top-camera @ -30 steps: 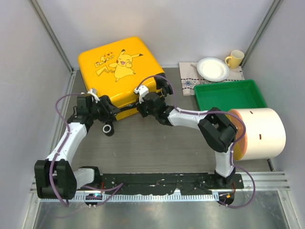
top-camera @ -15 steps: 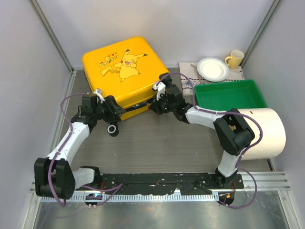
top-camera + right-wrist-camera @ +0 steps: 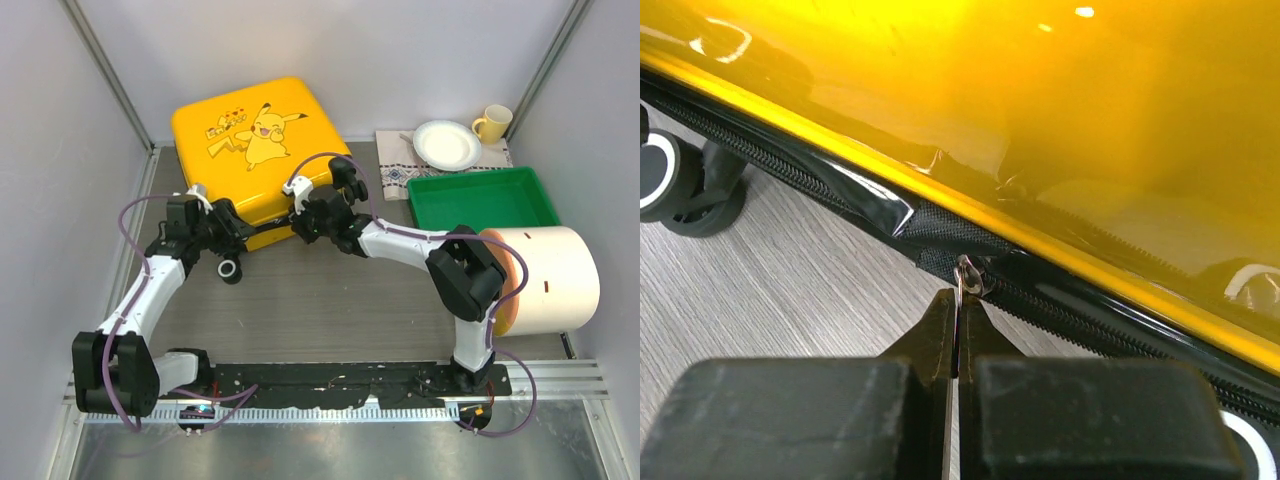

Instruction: Open, take out, and arrange the luggage

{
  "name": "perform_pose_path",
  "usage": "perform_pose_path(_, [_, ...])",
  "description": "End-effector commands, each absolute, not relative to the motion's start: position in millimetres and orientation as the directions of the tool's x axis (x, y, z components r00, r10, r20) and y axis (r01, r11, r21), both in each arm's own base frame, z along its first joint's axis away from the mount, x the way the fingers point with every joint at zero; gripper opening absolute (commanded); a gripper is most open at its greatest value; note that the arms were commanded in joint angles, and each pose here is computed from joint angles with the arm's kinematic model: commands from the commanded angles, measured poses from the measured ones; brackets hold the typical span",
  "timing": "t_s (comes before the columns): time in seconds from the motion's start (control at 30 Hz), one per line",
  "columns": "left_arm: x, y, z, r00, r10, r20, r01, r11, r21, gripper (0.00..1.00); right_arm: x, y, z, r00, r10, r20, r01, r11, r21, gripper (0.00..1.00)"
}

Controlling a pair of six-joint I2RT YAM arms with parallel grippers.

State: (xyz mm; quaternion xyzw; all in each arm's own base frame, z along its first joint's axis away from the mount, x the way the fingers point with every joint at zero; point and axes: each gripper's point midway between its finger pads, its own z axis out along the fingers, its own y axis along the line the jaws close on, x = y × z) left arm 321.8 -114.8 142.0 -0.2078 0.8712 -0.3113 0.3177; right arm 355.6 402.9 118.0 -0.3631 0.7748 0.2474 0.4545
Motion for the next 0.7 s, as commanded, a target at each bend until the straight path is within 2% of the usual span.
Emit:
perform_pose_path(0.0, [356.0, -134.6, 147.9, -0.681, -0.494, -0.541, -0.005, 0.742, -0.671, 0.0, 176.6, 535.0, 202.4, -0.143, -0.212, -0.967, -0.981, -0.097, 0.167, 0.01])
perform_pose_path(0.1, [353.4, -132.6, 143.5, -0.68, -0.502, -0.535, -0.022, 0.743, -0.669, 0.0, 190.7, 518.2, 196.6, -0.134, -0.229, -0.964, -0.983, -0.095, 0.159, 0.01])
perform_pose_path(0.27, [356.2, -130.7, 143.6, -0.673, -0.511, -0.534, -0.031, 0.741, -0.671, 0.0, 182.0, 481.1, 186.3, -0.117, -0.292, -0.949, -0.979, -0.127, 0.159, 0.01])
perform_pose_path(0.33, [356.7, -127.5, 148.1, -0.664, -0.51, -0.546, -0.027, 0.746, -0.665, 0.0, 198.9, 454.8, 174.1, -0.154, -0.33, -0.931, -0.979, -0.079, 0.19, 0.01])
perform_pose_path(0.4, [355.9, -123.2, 147.4, -0.656, -0.511, -0.555, -0.032, 0.754, -0.656, 0.0, 230.6, 429.3, 164.9, -0.139, -0.349, -0.927, -0.988, -0.019, 0.155, 0.01])
perform_pose_path(0.53, [352.2, -121.3, 140.6, -0.663, -0.511, -0.548, -0.044, 0.757, -0.652, 0.0, 264.5, 390.6, 149.0, -0.144, -0.425, -0.894, -0.989, 0.046, 0.138, 0.01])
perform_pose_path(0.67, [353.5, -121.4, 139.3, -0.665, -0.509, -0.546, -0.046, 0.758, -0.651, 0.0, 287.8, 382.8, 139.8, -0.171, -0.447, -0.878, -0.985, 0.083, 0.15, 0.01])
